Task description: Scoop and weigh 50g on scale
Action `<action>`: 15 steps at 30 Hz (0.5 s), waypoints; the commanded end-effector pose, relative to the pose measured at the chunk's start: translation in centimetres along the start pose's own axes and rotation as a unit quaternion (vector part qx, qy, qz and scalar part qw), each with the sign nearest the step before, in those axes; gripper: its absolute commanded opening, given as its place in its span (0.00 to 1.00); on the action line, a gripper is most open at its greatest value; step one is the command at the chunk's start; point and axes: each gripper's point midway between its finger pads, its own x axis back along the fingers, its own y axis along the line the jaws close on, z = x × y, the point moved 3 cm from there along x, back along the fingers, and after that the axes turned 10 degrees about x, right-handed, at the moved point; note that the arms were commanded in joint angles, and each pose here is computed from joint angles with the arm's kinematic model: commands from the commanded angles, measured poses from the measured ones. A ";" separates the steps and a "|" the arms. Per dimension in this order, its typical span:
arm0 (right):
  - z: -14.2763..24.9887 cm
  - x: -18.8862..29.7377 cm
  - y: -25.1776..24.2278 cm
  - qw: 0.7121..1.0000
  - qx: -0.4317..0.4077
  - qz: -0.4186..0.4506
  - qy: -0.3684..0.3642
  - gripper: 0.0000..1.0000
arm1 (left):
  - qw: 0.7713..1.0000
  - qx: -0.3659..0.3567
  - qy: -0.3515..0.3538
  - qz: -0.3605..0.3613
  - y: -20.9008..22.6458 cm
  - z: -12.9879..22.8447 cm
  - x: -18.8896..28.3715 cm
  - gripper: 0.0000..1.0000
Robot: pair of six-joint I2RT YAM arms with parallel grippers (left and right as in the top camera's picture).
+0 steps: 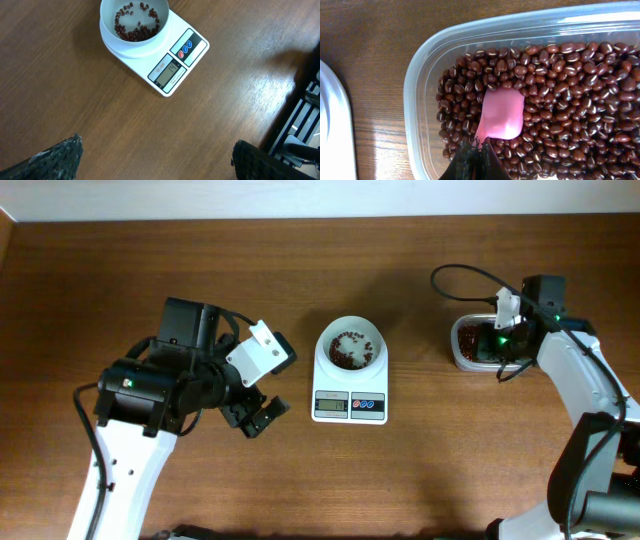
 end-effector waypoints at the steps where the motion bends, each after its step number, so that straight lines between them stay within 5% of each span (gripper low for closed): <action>1: 1.1 -1.1 0.4 0.999 -0.015 -0.024 0.024 0.04 | 1.000 -0.005 -0.004 0.003 0.0 0.0 0.1 0.99; 15: -1.1 6.2 -1.7 0.997 -0.043 -0.018 -0.066 0.04 | 1.000 -0.005 -0.004 0.003 0.0 0.0 0.1 0.99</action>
